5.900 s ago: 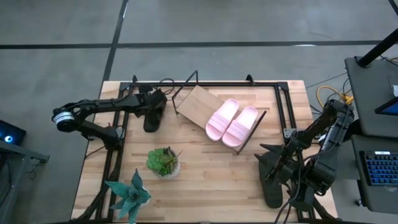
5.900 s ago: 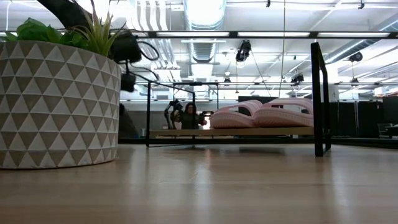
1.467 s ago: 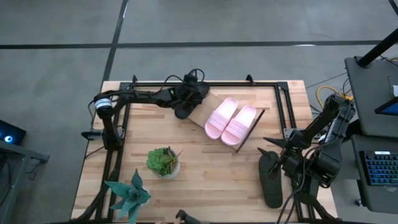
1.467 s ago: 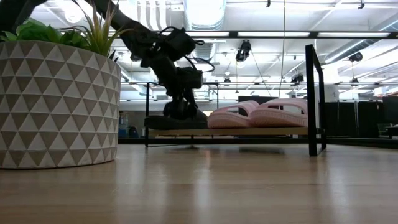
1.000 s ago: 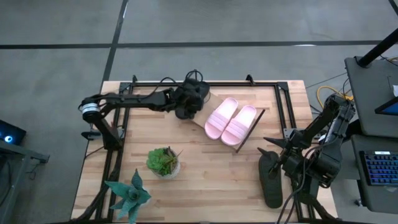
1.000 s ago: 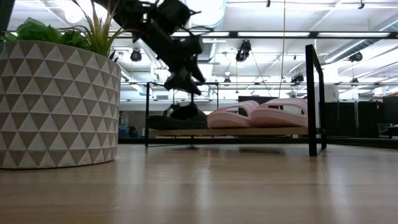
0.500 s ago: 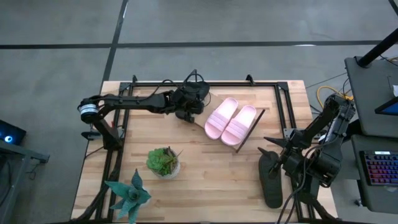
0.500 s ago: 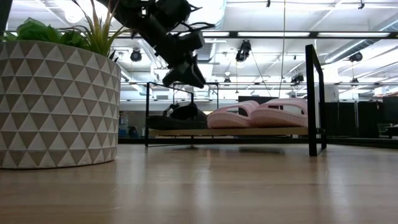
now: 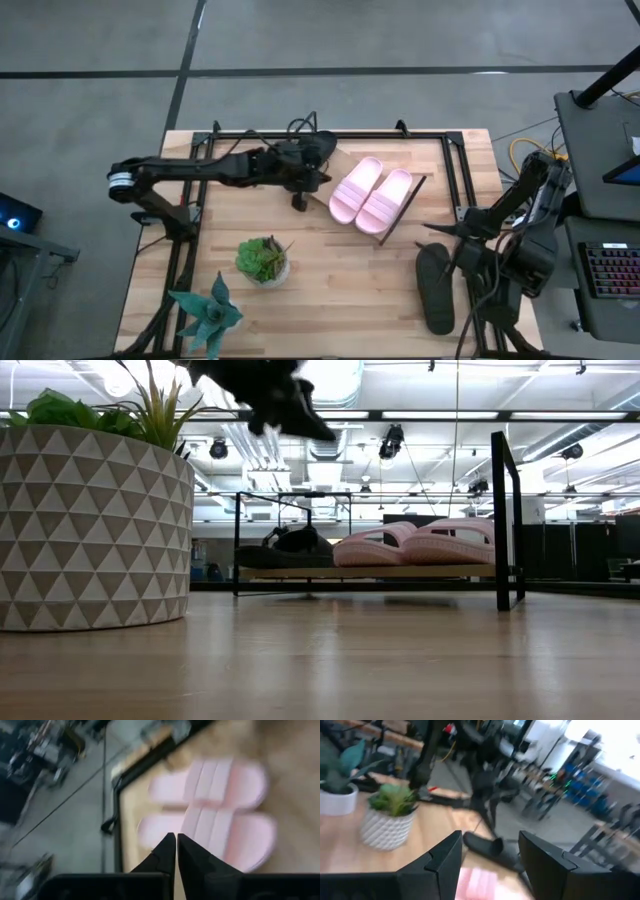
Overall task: Pick and place slides into the shelf
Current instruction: Put the black slide on the shelf
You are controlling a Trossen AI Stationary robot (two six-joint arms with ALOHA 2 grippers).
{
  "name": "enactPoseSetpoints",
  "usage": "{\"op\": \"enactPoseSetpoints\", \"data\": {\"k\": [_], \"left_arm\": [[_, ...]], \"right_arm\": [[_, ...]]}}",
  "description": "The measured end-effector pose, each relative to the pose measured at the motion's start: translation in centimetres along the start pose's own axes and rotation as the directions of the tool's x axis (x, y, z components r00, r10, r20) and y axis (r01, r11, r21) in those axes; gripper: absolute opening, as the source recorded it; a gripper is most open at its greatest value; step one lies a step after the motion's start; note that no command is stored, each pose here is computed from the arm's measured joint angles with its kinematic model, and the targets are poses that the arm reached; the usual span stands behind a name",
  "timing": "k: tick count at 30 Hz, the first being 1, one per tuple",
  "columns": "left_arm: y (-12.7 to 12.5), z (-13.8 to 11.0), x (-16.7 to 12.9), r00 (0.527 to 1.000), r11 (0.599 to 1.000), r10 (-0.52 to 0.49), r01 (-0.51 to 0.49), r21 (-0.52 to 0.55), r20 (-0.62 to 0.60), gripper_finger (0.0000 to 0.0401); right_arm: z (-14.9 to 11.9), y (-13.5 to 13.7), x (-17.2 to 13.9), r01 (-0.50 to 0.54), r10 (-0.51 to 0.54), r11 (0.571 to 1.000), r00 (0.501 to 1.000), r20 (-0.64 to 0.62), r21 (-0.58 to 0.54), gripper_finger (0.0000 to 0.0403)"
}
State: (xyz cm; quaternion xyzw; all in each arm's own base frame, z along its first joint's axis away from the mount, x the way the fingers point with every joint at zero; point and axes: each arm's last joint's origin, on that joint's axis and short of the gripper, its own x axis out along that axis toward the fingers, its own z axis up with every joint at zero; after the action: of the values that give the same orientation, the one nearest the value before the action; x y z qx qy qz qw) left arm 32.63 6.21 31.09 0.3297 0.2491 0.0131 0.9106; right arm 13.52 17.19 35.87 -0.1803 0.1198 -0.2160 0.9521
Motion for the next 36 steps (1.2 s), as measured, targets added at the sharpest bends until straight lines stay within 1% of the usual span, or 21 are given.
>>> {"op": "enactPoseSetpoints", "data": {"k": [4, 8, 11, 13, 15, 18, 22, 24, 27, 29, 34, 36], "left_arm": [[0.1, 1.4, -2.3, 0.99, 0.994, -0.047, 0.059, -0.088, 0.13, 0.0001], [-0.2, 2.8, -4.3, 0.971, 0.978, -0.068, 0.11, -0.177, 0.229, 0.0], [-0.9, 3.8, -5.1, 0.958, 0.957, -0.089, 0.158, -0.244, 0.274, 0.0], [-1.6, 4.5, -5.3, 0.947, 0.941, -0.108, 0.196, -0.276, 0.302, 0.0], [-2.4, 5.1, -5.5, 0.93, 0.934, -0.146, 0.242, -0.264, 0.336, 0.0], [-3.9, 6.4, -5.3, 0.897, 0.928, -0.193, 0.298, -0.223, 0.397, 0.0], [-7.0, 8.0, -4.1, 0.866, 0.919, -0.274, 0.364, -0.15, 0.418, 0.0], [-8.7, 8.5, -3.6, 0.859, 0.921, -0.316, 0.38, -0.088, 0.403, 0.0], [-10.5, 9.4, -3.0, 0.863, 0.944, -0.295, 0.33, -0.014, 0.41, 0.0], [-11.5, 9.9, -2.4, 0.867, 0.956, -0.271, 0.292, 0.016, 0.418, 0.0], [-13.9, 11.0, -0.6, 0.839, 0.966, -0.252, 0.249, 0.071, 0.483, 0.0], [-14.4, 11.1, -0.2, 0.861, 0.978, -0.208, 0.201, 0.065, 0.464, 0.0]], "right_arm": [[0.8, -0.2, -0.2, -0.068, 0.071, 0.996, 0.996, -0.055, 0.051, 0.0187], [1.6, -0.5, -0.4, -0.113, 0.128, 0.982, 0.988, -0.09, 0.154, 0.0187], [2.1, -0.7, -0.5, -0.162, 0.201, 0.955, 0.97, -0.139, 0.249, 0.0187], [2.2, -0.6, -0.6, -0.198, 0.263, 0.93, 0.947, -0.184, 0.311, 0.0187], [2.2, -0.6, -0.7, -0.222, 0.31, 0.909, 0.925, -0.218, 0.352, 0.0187], [2.2, -0.5, -0.8, -0.22, 0.333, 0.888, 0.913, -0.237, 0.403, 0.0187], [2.0, -0.5, -1.0, -0.201, 0.338, 0.869, 0.909, -0.244, 0.453, 0.0187], [2.0, -0.5, -1.0, -0.18, 0.338, 0.847, 0.909, -0.245, 0.501, 0.0187], [2.1, -0.5, -1.1, -0.157, 0.356, 0.804, 0.9, -0.251, 0.574, 0.0187], [2.1, -0.5, -1.2, -0.148, 0.369, 0.785, 0.892, -0.263, 0.602, 0.0187], [2.0, -0.4, -1.3, -0.119, 0.374, 0.751, 0.887, -0.269, 0.65, 0.0187], [1.9, -0.2, -1.4, -0.108, 0.379, 0.738, 0.884, -0.276, 0.667, 0.0187]]}}
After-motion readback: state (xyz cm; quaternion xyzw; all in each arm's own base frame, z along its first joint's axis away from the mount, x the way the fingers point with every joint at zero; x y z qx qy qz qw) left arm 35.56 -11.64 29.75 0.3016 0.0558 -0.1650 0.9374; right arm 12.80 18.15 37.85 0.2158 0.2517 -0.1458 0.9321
